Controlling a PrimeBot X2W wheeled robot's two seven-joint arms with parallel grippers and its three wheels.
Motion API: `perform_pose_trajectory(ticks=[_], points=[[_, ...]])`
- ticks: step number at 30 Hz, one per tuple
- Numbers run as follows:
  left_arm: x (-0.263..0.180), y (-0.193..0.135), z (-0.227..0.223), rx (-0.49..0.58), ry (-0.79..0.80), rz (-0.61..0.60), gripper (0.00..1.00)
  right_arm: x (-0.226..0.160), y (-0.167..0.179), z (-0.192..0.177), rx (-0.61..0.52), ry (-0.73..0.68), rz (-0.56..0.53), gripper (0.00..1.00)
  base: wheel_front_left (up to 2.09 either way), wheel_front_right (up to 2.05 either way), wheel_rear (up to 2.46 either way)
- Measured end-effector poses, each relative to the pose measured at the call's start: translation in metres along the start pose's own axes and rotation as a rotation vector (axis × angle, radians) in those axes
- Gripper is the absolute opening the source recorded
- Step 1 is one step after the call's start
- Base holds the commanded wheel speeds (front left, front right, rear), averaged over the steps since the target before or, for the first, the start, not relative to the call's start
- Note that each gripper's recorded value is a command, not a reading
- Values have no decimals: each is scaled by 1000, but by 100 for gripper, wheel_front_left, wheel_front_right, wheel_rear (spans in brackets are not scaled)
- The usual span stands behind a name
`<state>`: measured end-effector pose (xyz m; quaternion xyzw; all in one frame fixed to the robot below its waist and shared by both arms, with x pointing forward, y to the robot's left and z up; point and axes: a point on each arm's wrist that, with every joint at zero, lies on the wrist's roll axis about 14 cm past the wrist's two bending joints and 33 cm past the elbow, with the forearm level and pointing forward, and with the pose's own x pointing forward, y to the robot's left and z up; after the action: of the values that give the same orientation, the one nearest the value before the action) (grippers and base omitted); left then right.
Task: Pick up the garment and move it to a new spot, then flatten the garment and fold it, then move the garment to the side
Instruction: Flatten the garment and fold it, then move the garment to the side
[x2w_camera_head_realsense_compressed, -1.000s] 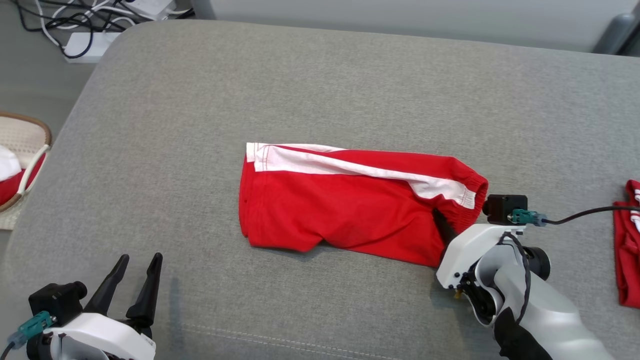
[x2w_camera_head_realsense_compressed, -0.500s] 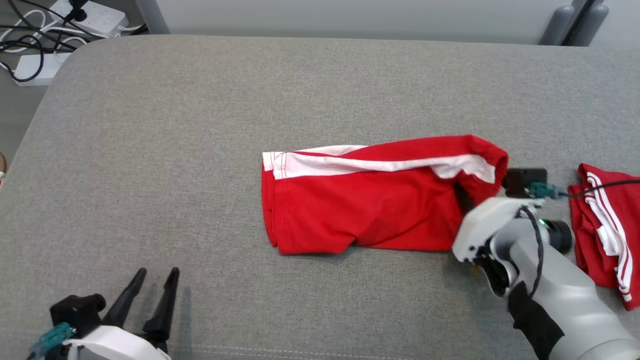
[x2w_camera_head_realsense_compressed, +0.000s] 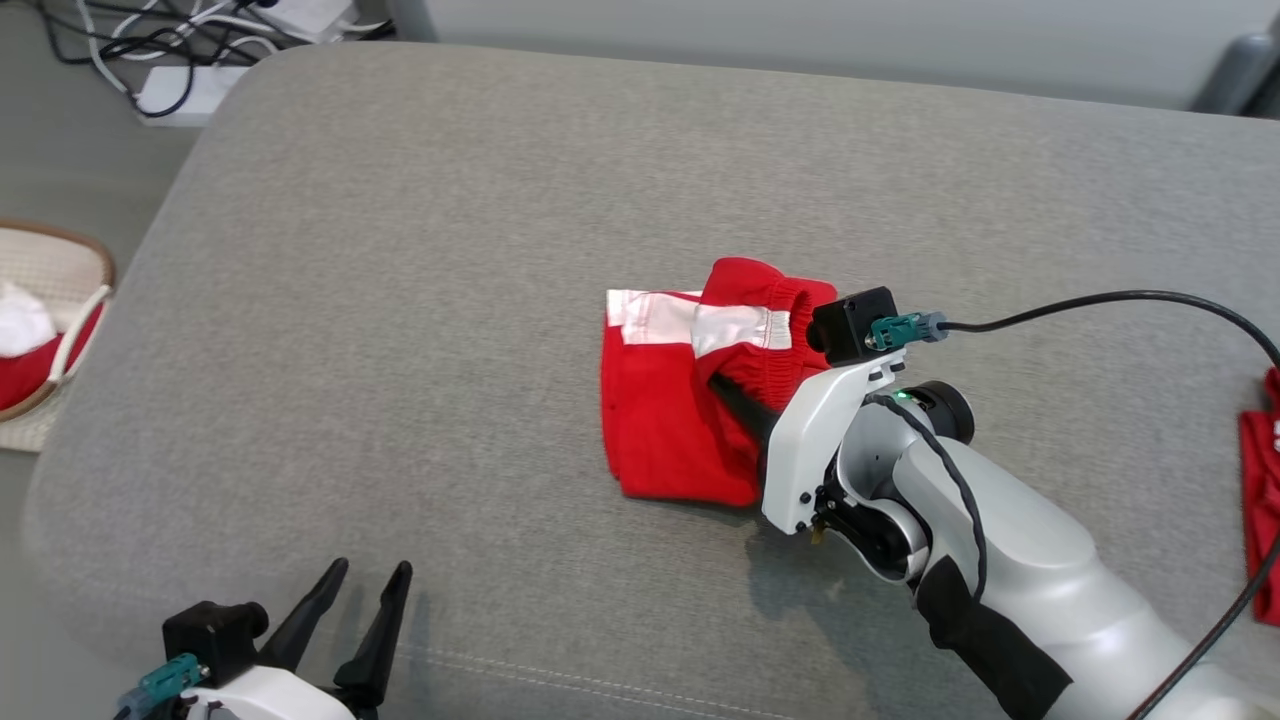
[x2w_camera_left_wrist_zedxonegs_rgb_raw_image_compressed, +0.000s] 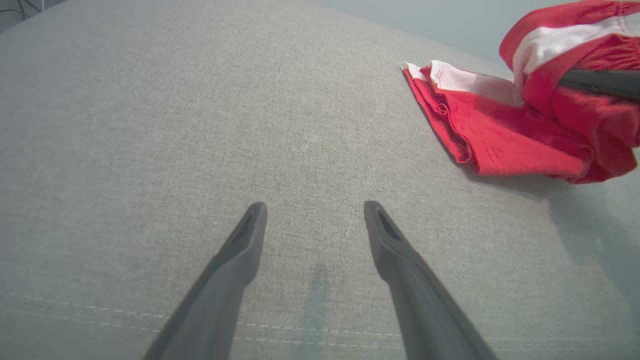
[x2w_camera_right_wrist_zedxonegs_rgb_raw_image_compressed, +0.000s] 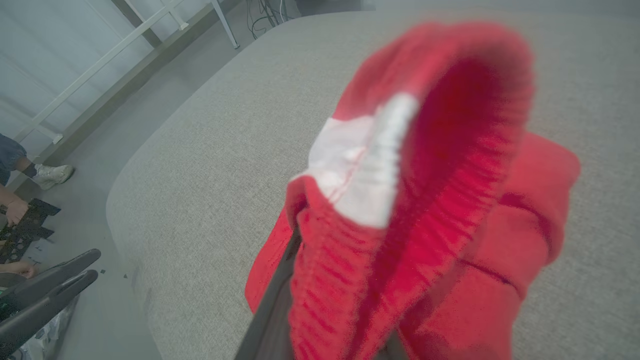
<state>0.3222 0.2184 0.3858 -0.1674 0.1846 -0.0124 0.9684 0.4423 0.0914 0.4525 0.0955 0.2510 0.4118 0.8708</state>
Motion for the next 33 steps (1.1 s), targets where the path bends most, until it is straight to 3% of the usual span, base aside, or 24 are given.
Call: perform_pose_trajectory(ticks=[6, 8, 10, 17, 24, 28, 33], points=[[-18, 10, -11, -37, 15, 53, 100, 21, 12, 1, -39, 43, 38, 0, 0, 0, 0], [-24, 13, -15, -41, 20, 69, 100, 28, 12, 0, -47, 57, 40, 7, 0, 0, 0], [-30, 16, -19, -44, 29, 86, 100, 34, 8, -4, -70, 82, 25, 100, 0, 0, 0], [-32, 26, -17, -69, 22, 122, 100, 42, 0, 8, -85, 54, 5, 100, 0, 0, 0], [-15, 15, -4, -61, -8, 76, 100, 22, -49, 63, -29, -165, -139, 100, 0, 0, 0], [-6, 6, 3, -48, -21, 41, 100, 2, -91, 53, 13, -204, -266, 100, 0, 0, 0], [-1, 2, 5, -37, -22, 23, 100, -7, -104, 13, 81, -173, -309, 100, 0, 0, 0]])
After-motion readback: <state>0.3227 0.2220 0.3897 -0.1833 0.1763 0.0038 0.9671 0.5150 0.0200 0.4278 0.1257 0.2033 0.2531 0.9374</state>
